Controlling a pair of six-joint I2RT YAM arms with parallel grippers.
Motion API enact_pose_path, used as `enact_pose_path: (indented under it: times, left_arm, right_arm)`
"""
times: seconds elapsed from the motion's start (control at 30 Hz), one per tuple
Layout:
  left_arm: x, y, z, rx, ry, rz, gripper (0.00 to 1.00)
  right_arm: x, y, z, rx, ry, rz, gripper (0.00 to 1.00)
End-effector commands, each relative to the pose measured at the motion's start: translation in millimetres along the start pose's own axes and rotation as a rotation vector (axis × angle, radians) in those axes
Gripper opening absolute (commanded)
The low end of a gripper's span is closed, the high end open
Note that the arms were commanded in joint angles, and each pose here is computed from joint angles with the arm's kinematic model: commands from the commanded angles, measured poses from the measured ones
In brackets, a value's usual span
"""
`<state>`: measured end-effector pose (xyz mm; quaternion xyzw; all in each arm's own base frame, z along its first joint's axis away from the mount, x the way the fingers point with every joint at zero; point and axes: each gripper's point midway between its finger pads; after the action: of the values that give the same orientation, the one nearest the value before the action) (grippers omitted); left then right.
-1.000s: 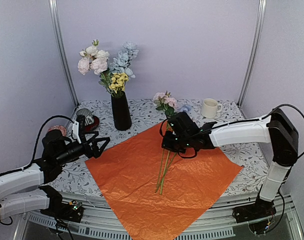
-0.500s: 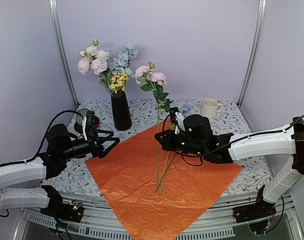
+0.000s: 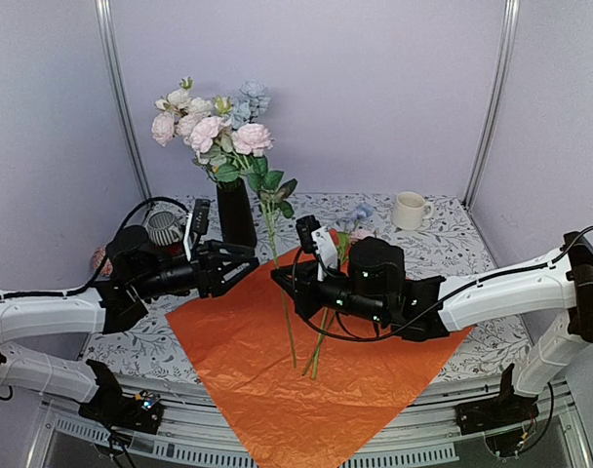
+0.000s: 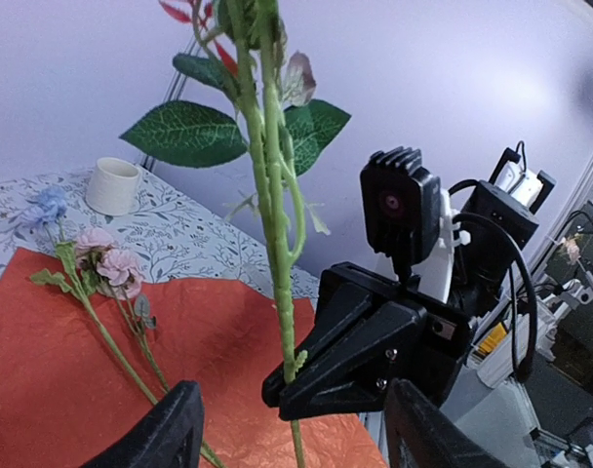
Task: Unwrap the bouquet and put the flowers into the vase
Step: Pass from the right arm to the left
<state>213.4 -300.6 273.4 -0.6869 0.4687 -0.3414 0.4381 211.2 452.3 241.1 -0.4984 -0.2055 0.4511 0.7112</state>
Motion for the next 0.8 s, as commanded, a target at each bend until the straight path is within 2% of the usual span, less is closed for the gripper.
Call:
enact_pose_path:
  times: [0.0,0.3,0.67,0.77]
  left_arm:
    - [12,-8,-15,0.013,0.066,-0.015,0.61]
    - [26,-5,-21,0.003,0.103,-0.001,0.48]
    - [27,-9,-22,0.019,0.102,-0.016,0.11]
    - [26,-10,-20,0.021,0.09,-0.019,0.07]
  right_arm:
    - [5,-15,22,-0.075,-0.053,-0.054,0.03]
    - [9,-8,32,-0.116,-0.066,-0.044,0.03]
    - [13,-2,31,-0.128,-0.06,-0.032,0.06]
    - [13,0,29,-0.136,-0.054,-0.029,0.09]
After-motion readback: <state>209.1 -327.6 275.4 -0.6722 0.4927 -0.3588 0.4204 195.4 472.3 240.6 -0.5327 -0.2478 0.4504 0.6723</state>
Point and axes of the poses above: each gripper's point midway between its finger pads, its own x axis out along the fingers, its own z axis along the line the jaws close on, y = z × x, and after that the axes turned 5 degrees about x, right-handed
